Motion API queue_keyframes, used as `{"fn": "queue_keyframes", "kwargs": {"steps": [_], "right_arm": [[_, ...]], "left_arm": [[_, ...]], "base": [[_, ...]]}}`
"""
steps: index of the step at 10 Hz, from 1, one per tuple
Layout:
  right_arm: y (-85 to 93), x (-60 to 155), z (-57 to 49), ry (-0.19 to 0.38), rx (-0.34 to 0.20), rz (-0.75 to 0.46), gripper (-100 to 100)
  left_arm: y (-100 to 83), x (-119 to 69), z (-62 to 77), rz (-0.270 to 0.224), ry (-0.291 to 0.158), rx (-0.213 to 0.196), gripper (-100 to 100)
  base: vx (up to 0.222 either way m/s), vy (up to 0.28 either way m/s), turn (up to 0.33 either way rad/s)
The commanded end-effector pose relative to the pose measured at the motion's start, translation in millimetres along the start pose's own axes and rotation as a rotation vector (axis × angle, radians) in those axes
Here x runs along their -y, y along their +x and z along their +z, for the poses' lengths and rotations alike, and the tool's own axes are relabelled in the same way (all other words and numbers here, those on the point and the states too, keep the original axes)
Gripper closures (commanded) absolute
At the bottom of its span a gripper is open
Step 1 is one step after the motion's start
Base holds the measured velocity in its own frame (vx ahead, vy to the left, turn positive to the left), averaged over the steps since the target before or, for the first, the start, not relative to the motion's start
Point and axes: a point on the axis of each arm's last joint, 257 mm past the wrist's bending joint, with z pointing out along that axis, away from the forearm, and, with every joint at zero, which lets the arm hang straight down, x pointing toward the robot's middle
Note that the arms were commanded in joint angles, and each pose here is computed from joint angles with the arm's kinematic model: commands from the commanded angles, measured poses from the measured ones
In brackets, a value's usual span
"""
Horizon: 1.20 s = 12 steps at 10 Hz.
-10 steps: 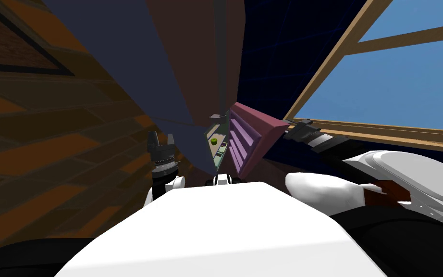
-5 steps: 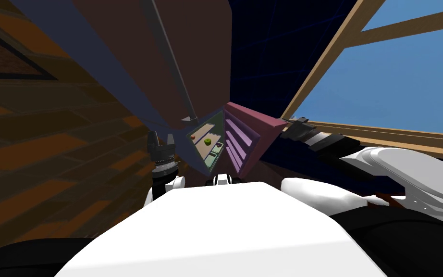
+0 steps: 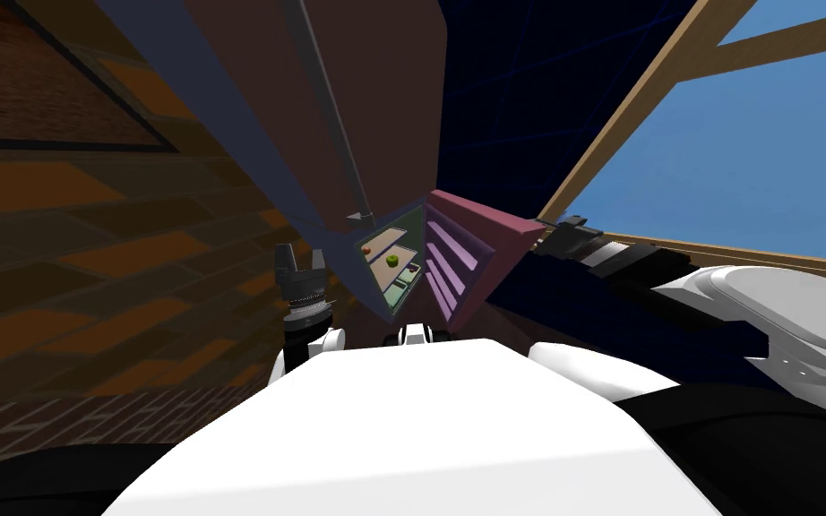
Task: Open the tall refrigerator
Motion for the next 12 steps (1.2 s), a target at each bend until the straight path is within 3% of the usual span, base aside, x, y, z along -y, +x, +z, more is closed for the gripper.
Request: {"fn": "queue_keyframes", "kwargs": {"steps": [1, 3, 4, 5, 7, 9, 10, 12], "right_arm": [[23.8, 11.4, -5.9, -0.011, -0.014, -0.058, 100], [56.4, 7.0, -15.4, -0.014, -0.08, -0.033, 100], [61.1, 6.3, -17.0, -0.015, -0.09, -0.029, 100], [62.0, 28.0, -16.4, -0.003, -0.066, -0.1, 100], [84.2, 18.8, -26.3, -0.026, -0.099, -0.073, 100], [107.6, 15.1, -36.1, -0.027, -0.149, -0.051, 100], [103.5, 38.2, -34.8, -0.014, -0.114, -0.121, 100], [128.1, 28.7, -48.1, -0.032, -0.157, -0.087, 100]], "left_arm": [[0.0, 0.0, 0.1, 0.0, 0.0, 0.0, 0], [0.0, 0.0, 0.0, 0.0, 0.0, 0.0, 0], [0.0, 0.0, 0.0, 0.0, 0.0, 0.0, 0], [0.0, 0.0, 0.0, 0.0, 0.0, 0.0, 0], [0.0, -0.1, 0.1, 0.0, 0.0, 0.0, 0], [0.0, 0.0, 0.0, 0.0, 0.0, 0.0, 0], [0.0, 0.0, 0.0, 0.0, 0.0, 0.0, 0], [0.0, -0.1, 0.1, 0.0, 0.0, 0.0, 0]], "base": [[-0.102, -0.08, 0.354], [-0.033, -0.033, 0.069], [0.02, 0.011, -0.027], [-0.085, -0.033, 0.303], [-0.098, -0.06, 0.239], [0.014, -0.002, -0.002], [-0.093, -0.027, 0.306], [-0.101, -0.049, 0.244]]}}
